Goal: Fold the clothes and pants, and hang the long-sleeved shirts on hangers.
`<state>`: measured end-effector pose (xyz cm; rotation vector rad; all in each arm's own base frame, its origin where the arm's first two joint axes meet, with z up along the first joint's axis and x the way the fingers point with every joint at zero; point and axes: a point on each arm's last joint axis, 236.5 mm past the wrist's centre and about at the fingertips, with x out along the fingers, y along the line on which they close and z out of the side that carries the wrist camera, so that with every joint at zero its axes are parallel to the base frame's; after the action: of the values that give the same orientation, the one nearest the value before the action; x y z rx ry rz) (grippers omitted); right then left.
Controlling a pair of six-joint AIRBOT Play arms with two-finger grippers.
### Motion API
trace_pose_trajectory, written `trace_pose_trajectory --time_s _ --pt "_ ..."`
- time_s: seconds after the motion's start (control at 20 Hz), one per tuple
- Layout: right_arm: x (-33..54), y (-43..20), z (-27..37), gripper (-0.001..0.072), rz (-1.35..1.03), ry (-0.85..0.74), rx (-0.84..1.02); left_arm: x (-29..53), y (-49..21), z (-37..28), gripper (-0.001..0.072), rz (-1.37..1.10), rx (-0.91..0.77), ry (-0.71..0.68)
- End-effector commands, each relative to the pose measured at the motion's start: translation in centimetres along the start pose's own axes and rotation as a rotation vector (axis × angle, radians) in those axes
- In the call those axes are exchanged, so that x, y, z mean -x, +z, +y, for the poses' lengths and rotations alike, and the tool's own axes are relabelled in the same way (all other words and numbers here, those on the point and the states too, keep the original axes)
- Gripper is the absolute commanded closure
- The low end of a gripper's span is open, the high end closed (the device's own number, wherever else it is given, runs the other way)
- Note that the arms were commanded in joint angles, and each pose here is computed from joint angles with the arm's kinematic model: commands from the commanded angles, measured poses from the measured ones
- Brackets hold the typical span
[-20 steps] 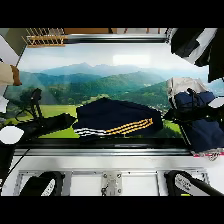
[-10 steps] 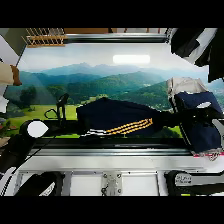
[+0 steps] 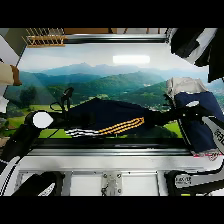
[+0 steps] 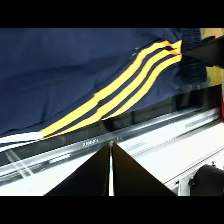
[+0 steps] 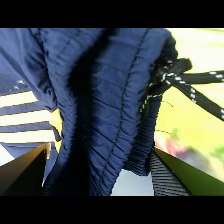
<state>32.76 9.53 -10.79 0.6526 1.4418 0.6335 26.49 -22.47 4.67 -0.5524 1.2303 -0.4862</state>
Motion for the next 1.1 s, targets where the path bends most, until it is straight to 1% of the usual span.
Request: trace_pose_trajectory --time_s 0.0,0.05,0.1,0.15,0.2,0.35,0.45,0.6,0.75,0.85,0.9,1.05 --pt "-1.8 0.0 0.8 0.0276 0.02 -0.027 0.049 -0.3 -0.1 0.1 0.0701 0.014 0.002 0.006" --pt "-2.2 0.0 1.0 0.046 0.023 -0.033 0.06 -0.3 -0.2 0.2 0.07 0.019 0.002 0.007" --pt "-2.5 -0.1 1.2 0.0494 0.027 -0.038 0.07 -0.3 -0.3 0.2 0.0701 0.023 0.002 0.008" --pt "-2.7 -0.1 1.4 0.0623 0.034 -0.037 0.092 -0.3 -0.3 0.2 0.0701 0.023 0.002 0.008" --pt "-2.7 0.0 1.7 0.0689 0.035 -0.036 0.107 -0.3 -0.3 0.2 0.07 0.022 0.001 0.009" --pt "-1.0 2.4 3.4 0.069 -0.027 -0.05 0.147 -0.3 -0.3 0.3 0.0701 0.021 -0.002 0.014" --pt "2.1 5.8 5.8 0.069 -0.129 -0.067 0.18 -0.3 -0.2 0.3 0.07 0.02 -0.003 0.014" --pt "10.2 12.6 10.0 0.0691 -0.379 -0.1 0.182 -0.3 -0.2 0.3 0.07 0.021 -0.026 0.013" --pt "22.6 18.1 12.3 0.0691 -0.735 -0.129 0.095 -0.3 -0.2 0.3 0.0701 0.021 -0.039 0.014" --pt "30.5 18.5 12.1 0.0691 -0.933 -0.163 0.015 -0.3 -0.2 0.3 0.07 0.021 -0.056 0.013" --pt "34.1 17.6 11.2 0.0691 -1.018 -0.201 -0.04 -0.3 -0.3 0.3 0.07 0.021 -0.064 0.013" --pt "41.7 12.3 7.4 0.0691 -1.154 -0.397 -0.223 -0.3 -0.2 0.3 0.07 0.02 -0.071 0.013"
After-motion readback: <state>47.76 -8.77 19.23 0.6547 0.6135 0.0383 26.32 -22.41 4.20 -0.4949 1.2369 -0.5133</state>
